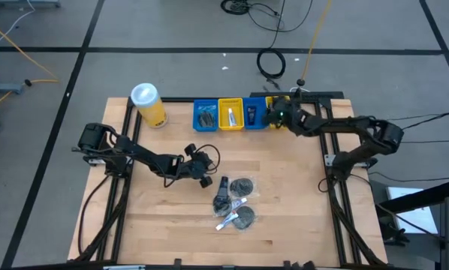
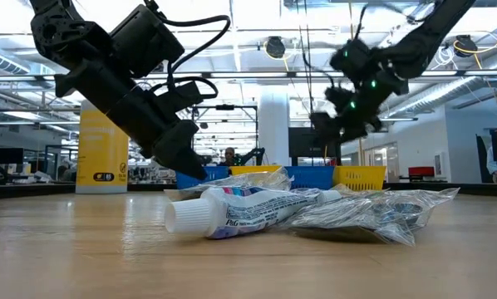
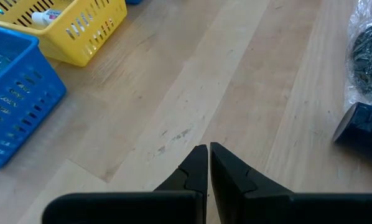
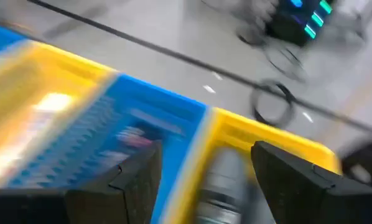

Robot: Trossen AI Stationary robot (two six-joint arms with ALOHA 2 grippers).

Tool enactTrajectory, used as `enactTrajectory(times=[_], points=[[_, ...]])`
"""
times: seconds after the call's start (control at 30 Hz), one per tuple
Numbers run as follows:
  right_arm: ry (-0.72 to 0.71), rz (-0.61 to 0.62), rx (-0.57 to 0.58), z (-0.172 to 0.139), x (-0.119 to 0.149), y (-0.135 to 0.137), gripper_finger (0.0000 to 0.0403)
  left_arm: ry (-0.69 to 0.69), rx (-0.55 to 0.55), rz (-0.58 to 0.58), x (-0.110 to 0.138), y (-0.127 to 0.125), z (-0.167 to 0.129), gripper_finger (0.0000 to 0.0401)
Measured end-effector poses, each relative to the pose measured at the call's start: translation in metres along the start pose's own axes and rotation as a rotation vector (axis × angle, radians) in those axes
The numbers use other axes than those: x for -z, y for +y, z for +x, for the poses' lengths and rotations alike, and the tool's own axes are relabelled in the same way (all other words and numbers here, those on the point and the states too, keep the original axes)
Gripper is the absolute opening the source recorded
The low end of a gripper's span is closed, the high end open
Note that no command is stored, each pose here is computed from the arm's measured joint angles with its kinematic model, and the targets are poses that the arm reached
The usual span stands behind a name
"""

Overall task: Pick & Place Travel size toiletries
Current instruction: Put the black comb into the left blue bin

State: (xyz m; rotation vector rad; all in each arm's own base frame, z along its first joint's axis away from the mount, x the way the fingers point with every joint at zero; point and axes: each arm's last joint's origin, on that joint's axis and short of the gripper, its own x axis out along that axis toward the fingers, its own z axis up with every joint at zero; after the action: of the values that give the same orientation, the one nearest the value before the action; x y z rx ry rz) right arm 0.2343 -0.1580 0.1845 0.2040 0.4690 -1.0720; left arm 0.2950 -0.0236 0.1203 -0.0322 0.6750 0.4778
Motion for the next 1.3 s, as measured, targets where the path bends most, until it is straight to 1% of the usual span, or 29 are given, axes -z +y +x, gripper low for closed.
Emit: enactTrajectory(times=[0.07,0.17,0.3,0.33,0.47,0.57,0.7,0.8,0.87,0.97,1.03,1.3], points=[[-0.036,-0.058,-0.077,-0.011,0.0,0.02,0.0232,-0.001,0.003,0.002,0.0,-0.001,-0.001,0.0021],[-0.061,-0.16,-0.206,-0.033,0.009,0.052,0.0229,-0.002,0.008,0.005,0.001,-0.003,-0.001,0.0021],[-0.058,-0.268,-0.36,-0.064,0.025,0.086,0.0228,-0.002,0.009,0.006,0.001,-0.003,-0.002,0.0021],[-0.053,-0.291,-0.416,-0.072,0.03,0.092,0.0228,-0.002,0.009,0.006,0.001,-0.003,-0.002,0.0021],[-0.003,-0.366,-0.64,-0.097,0.056,0.108,0.0228,-0.002,0.009,0.006,0.001,-0.003,-0.002,0.0021],[0.024,-0.372,-0.738,-0.109,0.078,0.109,0.0227,-0.002,0.009,0.006,0.001,-0.003,-0.002,0.0021],[0.058,-0.311,-0.768,-0.114,0.106,0.098,0.0226,-0.007,0.01,0.003,0.0,-0.003,-0.002,0.0021],[0.095,-0.194,-0.764,-0.112,0.121,0.086,0.0226,-0.008,0.011,0.002,0.0,-0.003,-0.002,0.0021],[0.116,-0.127,-0.757,-0.11,0.129,0.077,0.0226,-0.009,0.011,0.002,0.0,-0.003,-0.002,0.0021],[0.125,-0.076,-0.75,-0.108,0.137,0.067,0.0226,-0.009,0.011,0.002,0.0,-0.003,-0.002,0.0021],[0.125,-0.052,-0.752,-0.108,0.139,0.065,0.0226,-0.01,0.011,0.002,0.0,-0.003,-0.002,0.0021],[0.134,-0.057,-0.752,-0.105,0.141,0.068,0.0226,-0.035,0.018,-0.009,-0.003,-0.004,-0.002,0.0021]])
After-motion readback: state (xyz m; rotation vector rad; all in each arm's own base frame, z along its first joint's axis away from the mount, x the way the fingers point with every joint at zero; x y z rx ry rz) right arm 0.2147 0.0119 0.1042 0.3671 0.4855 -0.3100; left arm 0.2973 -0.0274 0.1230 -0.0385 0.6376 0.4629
